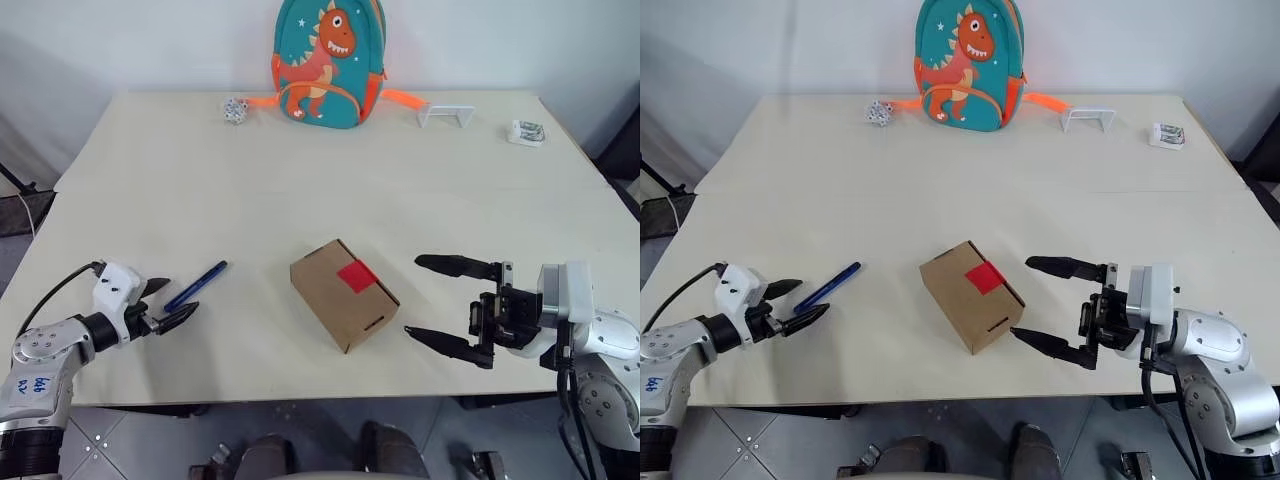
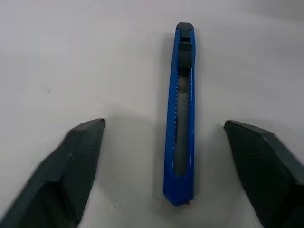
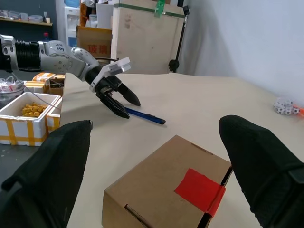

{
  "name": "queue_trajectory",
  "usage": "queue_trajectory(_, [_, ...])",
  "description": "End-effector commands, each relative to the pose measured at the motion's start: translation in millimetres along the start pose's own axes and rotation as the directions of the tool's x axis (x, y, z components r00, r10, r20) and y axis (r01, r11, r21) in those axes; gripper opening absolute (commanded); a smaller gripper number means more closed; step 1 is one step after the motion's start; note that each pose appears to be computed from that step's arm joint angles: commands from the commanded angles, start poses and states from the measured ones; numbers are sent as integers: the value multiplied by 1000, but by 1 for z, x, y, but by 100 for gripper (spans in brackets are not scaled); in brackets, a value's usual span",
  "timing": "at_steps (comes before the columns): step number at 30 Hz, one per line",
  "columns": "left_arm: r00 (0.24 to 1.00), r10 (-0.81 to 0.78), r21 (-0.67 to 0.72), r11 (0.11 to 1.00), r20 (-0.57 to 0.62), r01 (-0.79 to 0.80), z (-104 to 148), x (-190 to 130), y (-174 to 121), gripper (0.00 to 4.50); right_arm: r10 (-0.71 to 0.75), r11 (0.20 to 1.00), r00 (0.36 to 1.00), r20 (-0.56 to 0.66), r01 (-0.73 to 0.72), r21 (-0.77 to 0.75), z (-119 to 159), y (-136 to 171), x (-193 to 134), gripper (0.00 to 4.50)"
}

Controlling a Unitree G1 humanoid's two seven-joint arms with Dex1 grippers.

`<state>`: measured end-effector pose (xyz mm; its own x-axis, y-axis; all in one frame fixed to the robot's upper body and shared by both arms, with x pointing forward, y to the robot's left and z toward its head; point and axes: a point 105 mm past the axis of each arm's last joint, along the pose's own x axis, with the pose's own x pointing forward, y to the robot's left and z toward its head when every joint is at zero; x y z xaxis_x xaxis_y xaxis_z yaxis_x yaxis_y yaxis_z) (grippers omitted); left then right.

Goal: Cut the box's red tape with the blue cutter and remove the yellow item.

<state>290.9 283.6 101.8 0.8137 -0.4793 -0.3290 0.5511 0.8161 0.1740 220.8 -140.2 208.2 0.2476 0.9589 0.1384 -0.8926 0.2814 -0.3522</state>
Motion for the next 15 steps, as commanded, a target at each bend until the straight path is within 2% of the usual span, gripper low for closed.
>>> queue_trajectory(1, [992, 18, -21, 1000, -121, -21, -26, -3, -2, 279, 4, 999, 1000, 9, -4, -45, 8, 3, 0, 450])
queue_trajectory(5, [993, 16, 12, 1000, -121, -14, -26, -3, -4, 168, -9, 999, 1000, 5, 10, -47, 7, 0, -2, 450])
queue_trajectory(13, [994, 20, 50, 999, -106, -15, -21, -1, 2, 168, -13, 999, 1000, 3, 13, -48, 7, -2, -2, 450])
queue_trajectory(15, [997, -14, 61, 998, -77, 19, -12, 0, 2, 168, -16, 999, 1000, -4, 16, -46, 6, -3, -3, 450])
